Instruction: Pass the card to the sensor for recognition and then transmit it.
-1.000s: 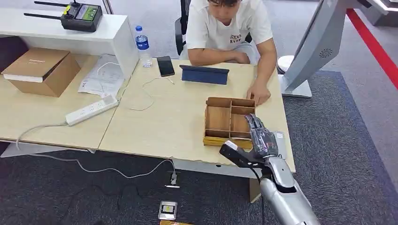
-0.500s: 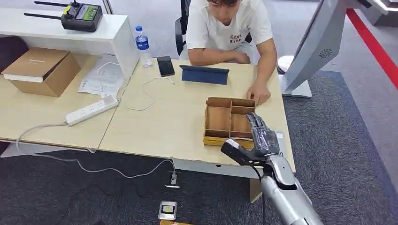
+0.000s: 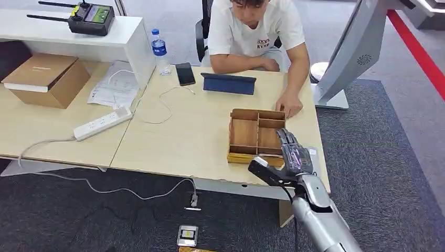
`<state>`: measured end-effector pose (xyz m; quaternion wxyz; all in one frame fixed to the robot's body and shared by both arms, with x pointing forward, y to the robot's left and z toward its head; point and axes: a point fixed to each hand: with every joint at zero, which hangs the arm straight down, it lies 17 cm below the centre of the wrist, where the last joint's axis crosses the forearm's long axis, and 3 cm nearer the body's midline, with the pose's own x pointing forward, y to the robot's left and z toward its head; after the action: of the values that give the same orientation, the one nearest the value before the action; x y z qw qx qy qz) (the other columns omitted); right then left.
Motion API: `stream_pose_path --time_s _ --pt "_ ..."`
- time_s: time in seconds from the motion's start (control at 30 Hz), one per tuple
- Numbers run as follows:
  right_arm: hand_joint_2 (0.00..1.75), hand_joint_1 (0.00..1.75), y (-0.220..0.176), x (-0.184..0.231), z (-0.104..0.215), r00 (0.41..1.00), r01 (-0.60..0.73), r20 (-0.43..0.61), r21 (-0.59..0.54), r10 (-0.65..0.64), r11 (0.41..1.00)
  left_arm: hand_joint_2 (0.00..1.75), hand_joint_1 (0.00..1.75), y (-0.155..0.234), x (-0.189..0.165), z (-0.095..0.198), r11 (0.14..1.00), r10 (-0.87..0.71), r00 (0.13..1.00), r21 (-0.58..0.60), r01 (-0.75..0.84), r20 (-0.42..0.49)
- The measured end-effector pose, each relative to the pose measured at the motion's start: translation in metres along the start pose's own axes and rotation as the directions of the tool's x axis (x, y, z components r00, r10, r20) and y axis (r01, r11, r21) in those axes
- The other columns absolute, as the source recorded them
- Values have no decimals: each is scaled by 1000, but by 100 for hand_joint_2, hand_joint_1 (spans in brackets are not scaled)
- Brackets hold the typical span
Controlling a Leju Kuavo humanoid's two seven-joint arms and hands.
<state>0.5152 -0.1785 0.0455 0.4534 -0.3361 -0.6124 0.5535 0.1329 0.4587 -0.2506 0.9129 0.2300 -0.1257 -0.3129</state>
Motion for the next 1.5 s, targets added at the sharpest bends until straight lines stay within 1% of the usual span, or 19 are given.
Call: stream_pose_path --time_s 0.03,0.07,0.1,0.53,0.63,0.67,0.83,0.9,1.17,1.4,1.5 --pt "175 166 0 0 0 1000 0 0 1 0 1000 0 0 0 0 0 1000 0 1000 0 0 1" --pt "175 166 0 0 0 1000 1 0 1 -1 1000 0 0 0 0 0 1000 0 1000 0 0 3" --pt "175 175 0 0 0 1000 2 1 0 -2 1000 0 0 0 1 0 1000 0 1000 0 0 4" --pt "175 175 8 3 0 1000 23 9 38 -24 999 0 0 0 1 0 1000 -2 1000 -2 2 6" --pt "175 166 6 3 -1 1000 23 10 35 -23 999 0 0 -1 1 0 1000 -2 1000 -3 2 6" --pt "175 159 6 3 -1 1000 24 9 34 -25 999 0 0 -1 1 0 1000 -2 1000 -3 2 6" --pt "175 164 5 2 -1 999 37 4 30 -37 999 0 0 -1 1 0 1000 -10 1000 -5 10 8" --pt "175 175 5 1 -1 999 38 2 29 -38 999 0 0 -1 2 0 1000 -15 1000 -5 15 12" --pt "175 175 0 -1 0 999 49 -6 3 -49 999 0 0 -3 4 1 1000 -17 1000 -7 17 22" --pt "175 175 -36 3 -11 996 91 13 -106 -91 990 0 0 -3 5 1 1000 -15 1000 -9 15 26" --pt "175 175 -68 4 -20 994 113 22 -173 -111 979 0 0 -4 5 1 1000 -14 1000 -10 14 28"
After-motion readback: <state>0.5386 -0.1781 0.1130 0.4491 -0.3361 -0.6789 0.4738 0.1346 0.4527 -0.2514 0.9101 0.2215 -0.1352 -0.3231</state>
